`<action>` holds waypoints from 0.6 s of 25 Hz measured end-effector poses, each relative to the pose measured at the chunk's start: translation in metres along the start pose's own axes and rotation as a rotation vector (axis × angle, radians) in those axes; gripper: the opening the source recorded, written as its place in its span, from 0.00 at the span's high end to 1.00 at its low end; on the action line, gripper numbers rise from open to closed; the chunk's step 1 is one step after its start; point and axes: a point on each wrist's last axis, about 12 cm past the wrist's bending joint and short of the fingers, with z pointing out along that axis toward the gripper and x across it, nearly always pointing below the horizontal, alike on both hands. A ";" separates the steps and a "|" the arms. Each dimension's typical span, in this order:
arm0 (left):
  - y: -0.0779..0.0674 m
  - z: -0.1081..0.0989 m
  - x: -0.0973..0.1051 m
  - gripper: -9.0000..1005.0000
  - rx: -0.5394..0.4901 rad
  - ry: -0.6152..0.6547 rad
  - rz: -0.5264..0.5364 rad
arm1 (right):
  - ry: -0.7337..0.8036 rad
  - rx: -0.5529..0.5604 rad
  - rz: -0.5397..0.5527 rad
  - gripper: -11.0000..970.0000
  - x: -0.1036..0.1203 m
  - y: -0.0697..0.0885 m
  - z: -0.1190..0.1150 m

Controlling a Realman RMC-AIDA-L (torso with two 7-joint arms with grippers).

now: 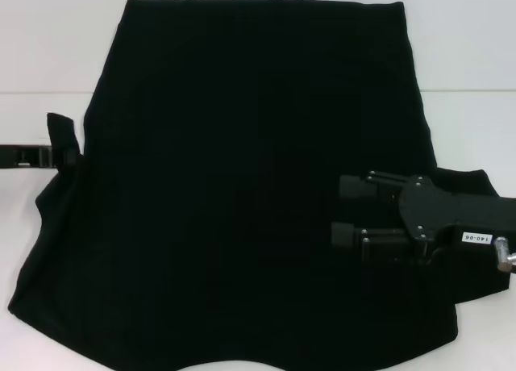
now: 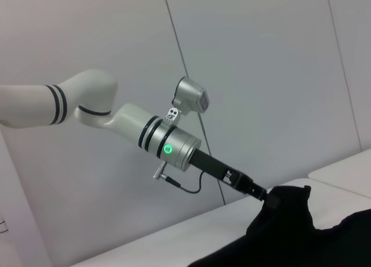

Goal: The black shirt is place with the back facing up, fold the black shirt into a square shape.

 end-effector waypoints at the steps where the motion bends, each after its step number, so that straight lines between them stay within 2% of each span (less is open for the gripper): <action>1: -0.001 0.001 0.002 0.86 0.008 0.011 0.021 | -0.001 0.000 0.001 0.08 0.000 0.000 0.000; 8: -0.017 0.005 0.014 0.85 0.126 0.055 0.183 | -0.003 -0.004 0.002 0.08 0.000 0.001 0.001; 15: -0.035 0.018 0.017 0.83 0.179 0.103 0.246 | -0.005 -0.009 -0.005 0.07 -0.002 0.000 0.003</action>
